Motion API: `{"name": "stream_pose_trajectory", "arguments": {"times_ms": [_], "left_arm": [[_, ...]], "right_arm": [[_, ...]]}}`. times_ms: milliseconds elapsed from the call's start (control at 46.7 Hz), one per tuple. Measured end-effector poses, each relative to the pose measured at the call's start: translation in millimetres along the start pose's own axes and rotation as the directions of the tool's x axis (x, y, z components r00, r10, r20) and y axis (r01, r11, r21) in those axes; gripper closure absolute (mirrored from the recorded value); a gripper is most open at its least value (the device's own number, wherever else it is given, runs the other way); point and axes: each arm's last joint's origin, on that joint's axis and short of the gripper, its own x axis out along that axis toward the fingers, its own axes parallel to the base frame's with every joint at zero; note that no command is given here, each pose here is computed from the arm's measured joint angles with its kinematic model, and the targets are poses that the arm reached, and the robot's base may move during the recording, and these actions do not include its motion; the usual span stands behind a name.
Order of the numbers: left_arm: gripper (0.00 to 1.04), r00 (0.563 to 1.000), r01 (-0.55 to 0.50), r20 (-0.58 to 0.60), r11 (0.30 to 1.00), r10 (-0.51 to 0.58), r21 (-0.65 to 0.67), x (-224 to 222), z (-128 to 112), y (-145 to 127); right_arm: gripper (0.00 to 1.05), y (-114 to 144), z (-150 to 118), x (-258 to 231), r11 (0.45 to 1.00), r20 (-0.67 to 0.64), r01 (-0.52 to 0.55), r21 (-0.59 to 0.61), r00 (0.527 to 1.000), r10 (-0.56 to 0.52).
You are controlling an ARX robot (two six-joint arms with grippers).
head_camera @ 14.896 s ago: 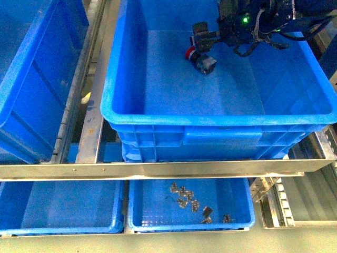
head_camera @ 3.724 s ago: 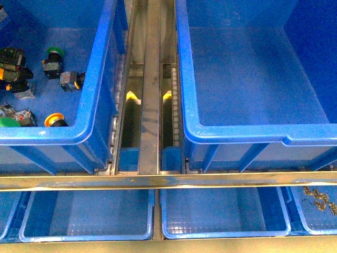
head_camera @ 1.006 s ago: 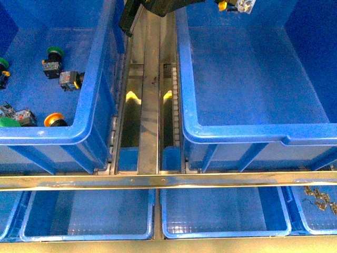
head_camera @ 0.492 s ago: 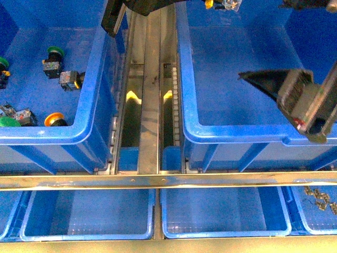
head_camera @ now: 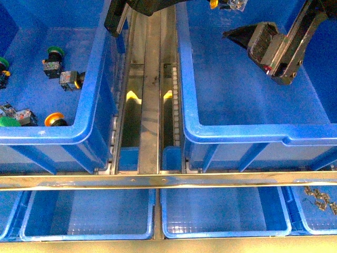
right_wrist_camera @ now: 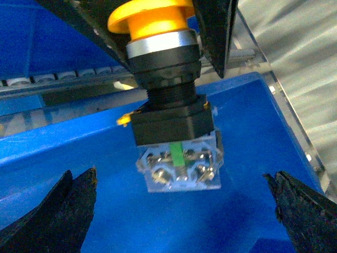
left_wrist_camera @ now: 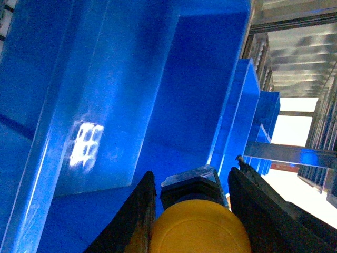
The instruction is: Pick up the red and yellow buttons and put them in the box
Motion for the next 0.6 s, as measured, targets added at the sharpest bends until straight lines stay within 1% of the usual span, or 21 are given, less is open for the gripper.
{"name": "stream_pose_trajectory", "arguments": {"times_ms": [193,364,599], "left_arm": [[0.71,1.000,0.004,-0.001,1.000,-0.004,-0.002,0,-1,-1],[0.71,1.000,0.006,0.000,1.000,-0.006,-0.008,0,-1,-1],[0.71,1.000,0.005,0.003,1.000,-0.005,-0.009,0,0,0]], "right_arm": [[0.06,-5,1,10,0.999,0.001,-0.003,-0.034,1.000,0.003],[0.06,-12,8,16,0.998,0.025,0.003,-0.066,1.000,-0.002],[0.06,-12,10,20,0.997,0.030,-0.006,-0.076,1.000,0.008]]}}
